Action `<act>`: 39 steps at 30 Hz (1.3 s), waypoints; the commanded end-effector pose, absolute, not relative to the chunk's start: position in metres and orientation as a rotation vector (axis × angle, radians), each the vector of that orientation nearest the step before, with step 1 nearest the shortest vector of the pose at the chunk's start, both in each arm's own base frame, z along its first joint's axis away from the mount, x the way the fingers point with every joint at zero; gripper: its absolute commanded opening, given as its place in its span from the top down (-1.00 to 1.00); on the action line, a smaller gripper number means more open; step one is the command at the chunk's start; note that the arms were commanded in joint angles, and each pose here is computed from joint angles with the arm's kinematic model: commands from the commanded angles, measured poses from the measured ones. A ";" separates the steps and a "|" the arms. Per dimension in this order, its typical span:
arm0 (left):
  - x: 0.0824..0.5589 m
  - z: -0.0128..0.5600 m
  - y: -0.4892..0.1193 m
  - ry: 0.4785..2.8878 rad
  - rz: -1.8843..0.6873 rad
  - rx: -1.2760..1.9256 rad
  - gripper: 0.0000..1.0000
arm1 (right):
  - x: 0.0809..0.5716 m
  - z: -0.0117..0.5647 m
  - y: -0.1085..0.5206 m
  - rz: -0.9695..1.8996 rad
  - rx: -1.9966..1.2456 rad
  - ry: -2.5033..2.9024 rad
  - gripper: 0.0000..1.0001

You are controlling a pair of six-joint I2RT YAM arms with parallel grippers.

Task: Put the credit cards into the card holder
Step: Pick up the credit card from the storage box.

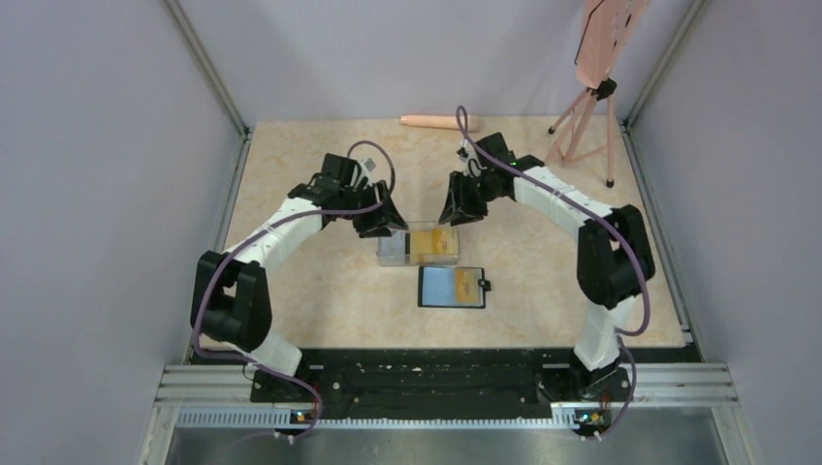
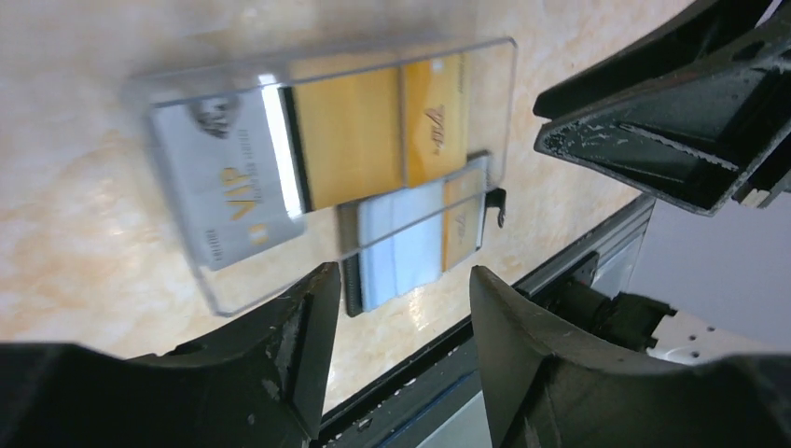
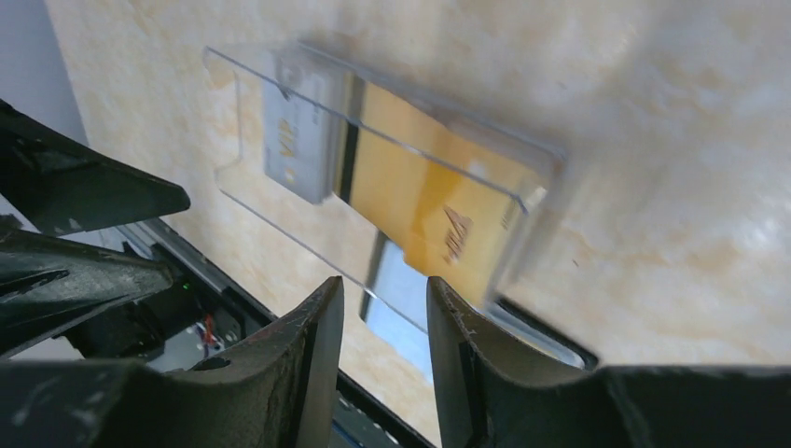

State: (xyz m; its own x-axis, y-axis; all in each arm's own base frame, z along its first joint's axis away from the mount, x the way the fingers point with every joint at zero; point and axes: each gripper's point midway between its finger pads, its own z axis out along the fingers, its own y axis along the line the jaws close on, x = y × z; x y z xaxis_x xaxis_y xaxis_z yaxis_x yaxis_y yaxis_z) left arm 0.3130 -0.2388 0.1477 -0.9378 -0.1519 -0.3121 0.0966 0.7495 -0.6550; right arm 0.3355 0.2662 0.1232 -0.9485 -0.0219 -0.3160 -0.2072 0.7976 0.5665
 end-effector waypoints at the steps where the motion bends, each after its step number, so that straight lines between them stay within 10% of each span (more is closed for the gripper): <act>1: 0.323 0.164 -0.205 2.524 -1.070 -0.128 -0.15 | 0.351 0.134 0.317 1.034 -0.243 2.672 0.27; 8: 0.334 0.122 -0.150 2.712 -0.722 -0.139 -0.05 | 0.358 0.112 0.373 1.156 -0.289 2.721 0.44; 30: 0.316 0.059 -0.200 2.830 -0.945 -0.192 1.00 | 0.331 0.049 0.373 0.946 -0.386 2.904 0.55; 39: 0.324 0.076 -0.208 2.704 -1.017 -0.212 0.79 | 0.338 0.041 0.374 0.905 -0.399 2.898 0.55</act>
